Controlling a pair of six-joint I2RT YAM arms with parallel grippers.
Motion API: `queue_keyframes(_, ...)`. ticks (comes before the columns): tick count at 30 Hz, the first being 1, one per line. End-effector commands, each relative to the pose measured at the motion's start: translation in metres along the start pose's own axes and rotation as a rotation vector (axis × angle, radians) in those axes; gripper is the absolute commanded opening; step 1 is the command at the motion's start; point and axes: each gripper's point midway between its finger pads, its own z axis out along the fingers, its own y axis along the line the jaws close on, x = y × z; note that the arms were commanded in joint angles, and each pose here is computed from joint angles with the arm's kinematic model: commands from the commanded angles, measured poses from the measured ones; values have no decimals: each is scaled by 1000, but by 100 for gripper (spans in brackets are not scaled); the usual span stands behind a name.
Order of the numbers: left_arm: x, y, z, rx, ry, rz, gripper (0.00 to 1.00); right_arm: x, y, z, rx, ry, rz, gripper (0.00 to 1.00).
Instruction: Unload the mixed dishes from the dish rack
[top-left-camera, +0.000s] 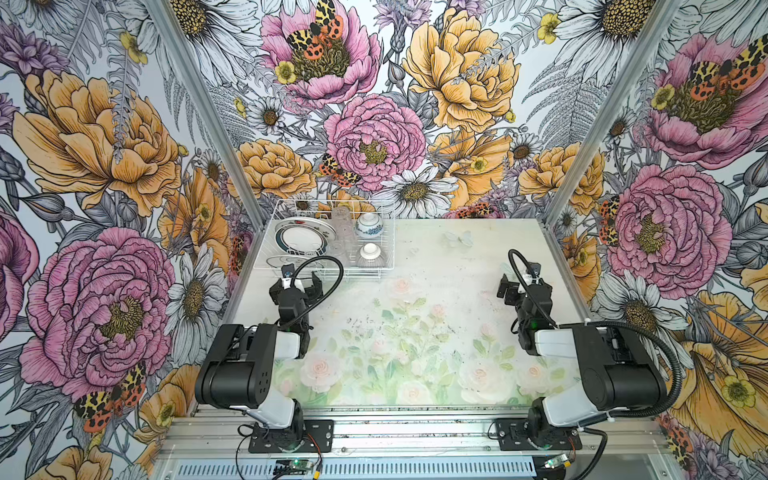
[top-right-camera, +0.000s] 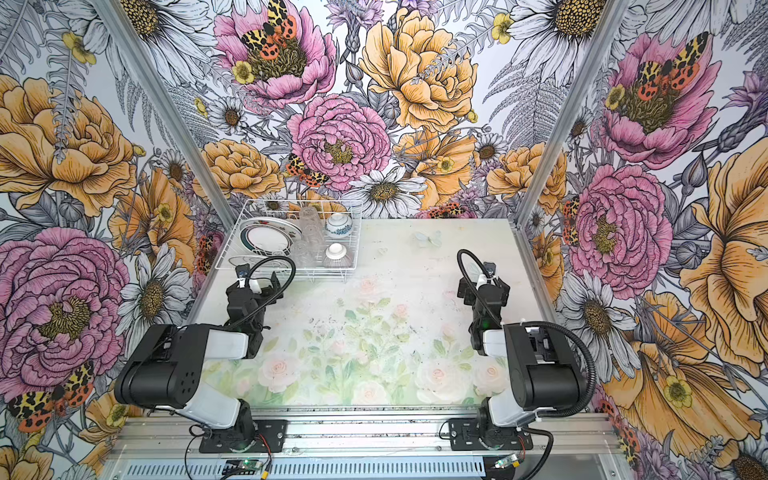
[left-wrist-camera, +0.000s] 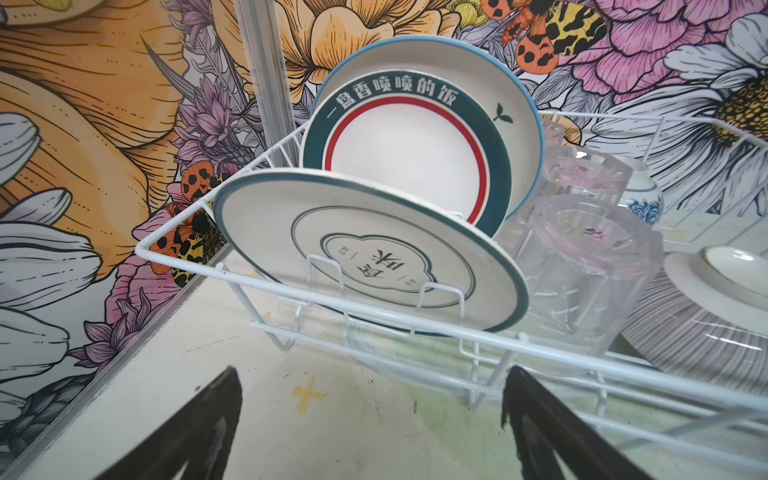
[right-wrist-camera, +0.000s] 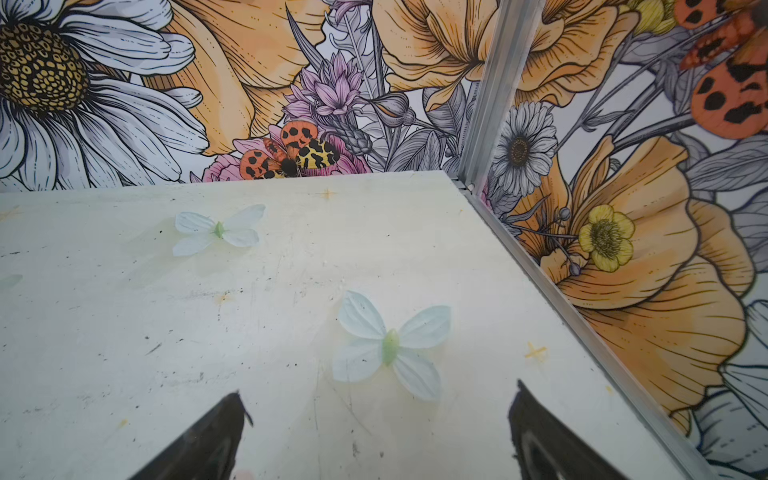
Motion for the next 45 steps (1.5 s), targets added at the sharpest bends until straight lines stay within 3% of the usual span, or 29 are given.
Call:
queue_keyframes(1,-2,-3,1,24,-9,-10,99,-2,5,1,-18,-15,0,99)
queue_keyframes(23,-3,-6,1,54,-10,-18,98,-1,4,3,-44,-7,17,99)
queue_keyframes(37,-8,4,-7,-72,-45,-4,99,-5,6,2,-29,-17,1,99)
queue_keyframes(45,-9,4,-7,-68,-46,-3,99,-15,6,0,2,-1,-17,99)
